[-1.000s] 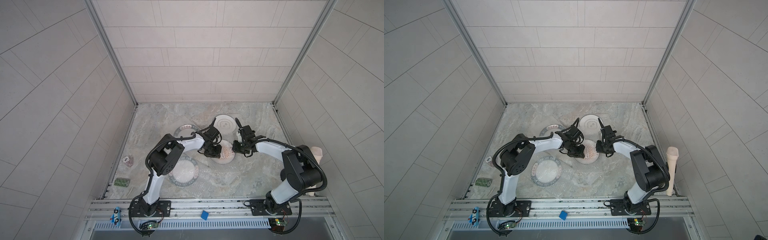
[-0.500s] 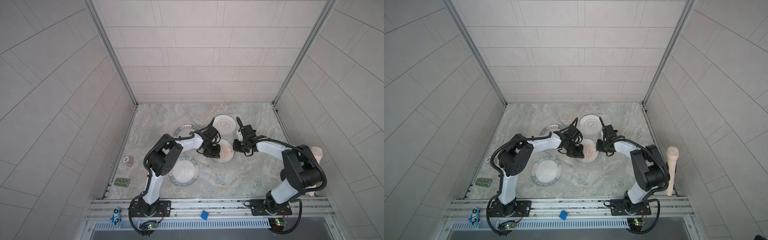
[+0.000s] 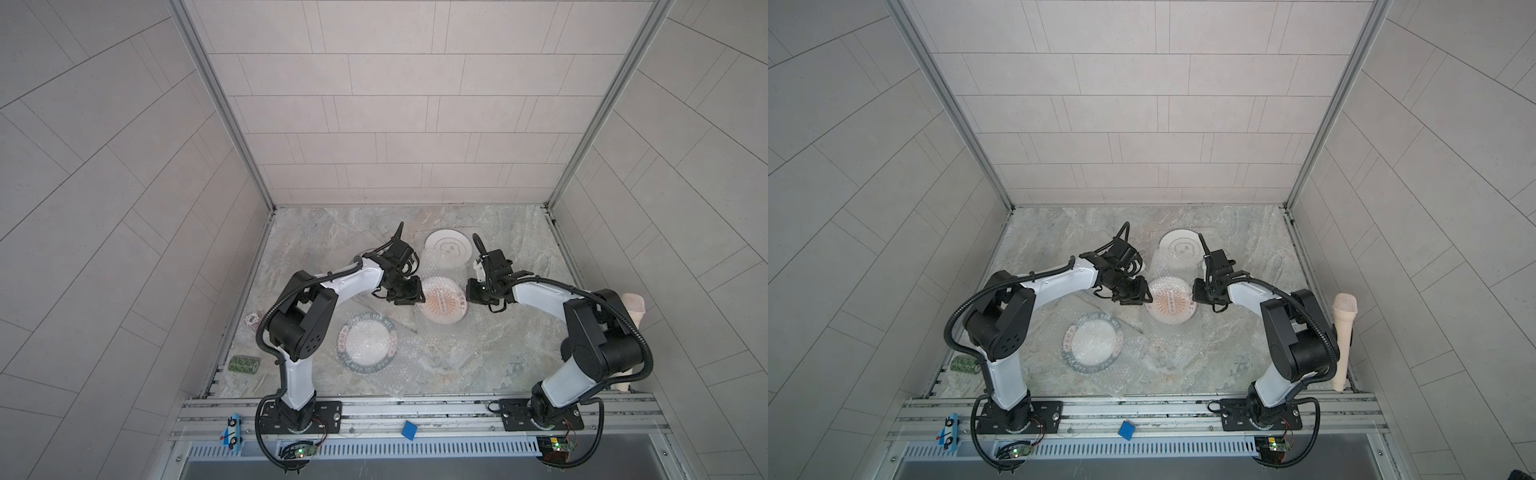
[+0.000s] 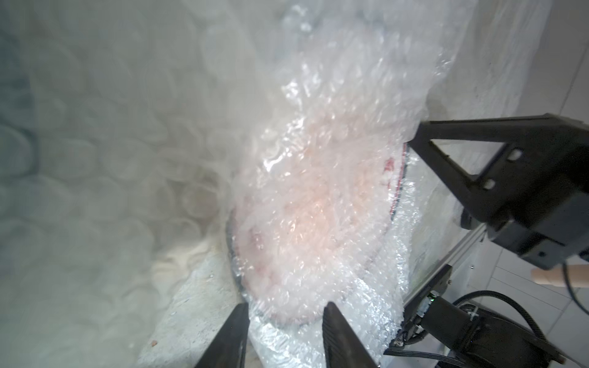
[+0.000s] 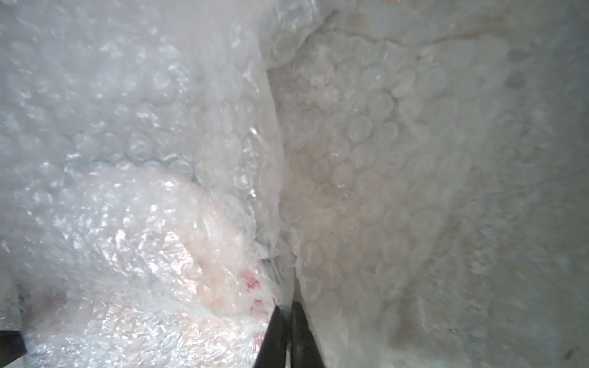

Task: Unpack dinner plates from bubble wrap
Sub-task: Unwrap the bubble wrap at the center of the board.

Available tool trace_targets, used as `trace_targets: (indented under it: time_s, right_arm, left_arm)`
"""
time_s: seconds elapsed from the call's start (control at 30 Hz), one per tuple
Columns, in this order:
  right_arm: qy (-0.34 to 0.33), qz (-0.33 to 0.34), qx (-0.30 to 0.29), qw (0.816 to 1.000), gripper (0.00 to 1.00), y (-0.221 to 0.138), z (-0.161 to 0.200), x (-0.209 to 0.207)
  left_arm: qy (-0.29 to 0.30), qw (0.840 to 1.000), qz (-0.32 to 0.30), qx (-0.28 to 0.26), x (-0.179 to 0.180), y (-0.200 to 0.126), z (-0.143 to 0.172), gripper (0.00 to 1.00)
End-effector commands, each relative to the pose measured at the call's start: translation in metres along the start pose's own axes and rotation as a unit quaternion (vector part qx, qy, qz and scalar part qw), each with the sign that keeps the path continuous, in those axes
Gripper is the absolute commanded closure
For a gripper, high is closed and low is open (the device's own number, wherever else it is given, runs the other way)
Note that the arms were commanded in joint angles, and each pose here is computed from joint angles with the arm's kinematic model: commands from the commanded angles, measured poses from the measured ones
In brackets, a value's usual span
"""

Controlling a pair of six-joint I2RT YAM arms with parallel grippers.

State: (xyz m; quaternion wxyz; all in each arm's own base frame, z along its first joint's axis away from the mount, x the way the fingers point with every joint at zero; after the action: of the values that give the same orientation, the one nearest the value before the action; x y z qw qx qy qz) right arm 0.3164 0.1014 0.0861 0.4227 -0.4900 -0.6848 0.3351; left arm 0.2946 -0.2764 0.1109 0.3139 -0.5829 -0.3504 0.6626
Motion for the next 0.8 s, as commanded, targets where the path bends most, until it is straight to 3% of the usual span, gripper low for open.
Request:
trace_targets:
  time_s: [0.0, 0.17, 0.33, 0.47, 0.6, 0.77]
  right_arm:
    - [0.005, 0.014, 0.024, 1.0, 0.89, 0.002, 0.013, -0.005]
    - [0.004, 0.013, 0.027, 1.0, 0.87, 0.002, 0.014, -0.005]
    - [0.003, 0.011, 0.028, 1.0, 0.79, -0.002, 0.015, -0.004]
    - [0.0, -0.001, 0.024, 1.0, 0.73, -0.008, 0.013, 0.0]
    - [-0.004, -0.009, 0.026, 1.0, 0.64, -0.009, 0.013, 0.002]
    - [-0.002, -0.025, 0.03, 0.999, 0.65, -0.003, 0.014, 0.004]
  left_arm:
    - [-0.006, 0.999, -0.042, 0.014, 0.014, 0.012, 0.002, 0.62]
    - [-0.013, 0.998, -0.062, 0.004, 0.02, 0.018, -0.003, 0.63]
    - [-0.018, 0.997, -0.07, 0.008, 0.025, 0.027, -0.005, 0.63]
    - [-0.019, 0.997, -0.08, 0.006, 0.03, 0.029, -0.005, 0.77]
    - [-0.023, 0.996, -0.08, 0.012, 0.033, 0.035, -0.004, 0.82]
    - [-0.026, 0.996, -0.089, 0.017, 0.039, 0.04, -0.003, 0.88]
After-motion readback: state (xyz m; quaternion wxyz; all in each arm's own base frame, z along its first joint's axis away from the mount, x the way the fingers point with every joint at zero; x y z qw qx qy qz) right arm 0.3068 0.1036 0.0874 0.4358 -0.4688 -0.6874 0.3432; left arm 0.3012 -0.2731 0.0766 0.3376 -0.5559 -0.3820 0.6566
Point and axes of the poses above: each gripper's point midway between its finger pads, its own y axis out along the fingers, its own x axis along the line the jaws close on, z = x × y, the point moved 6 cm from there along -y, back along the fingers, and after that the axes turned 15 degrees about -y, right-handed, at the moved point
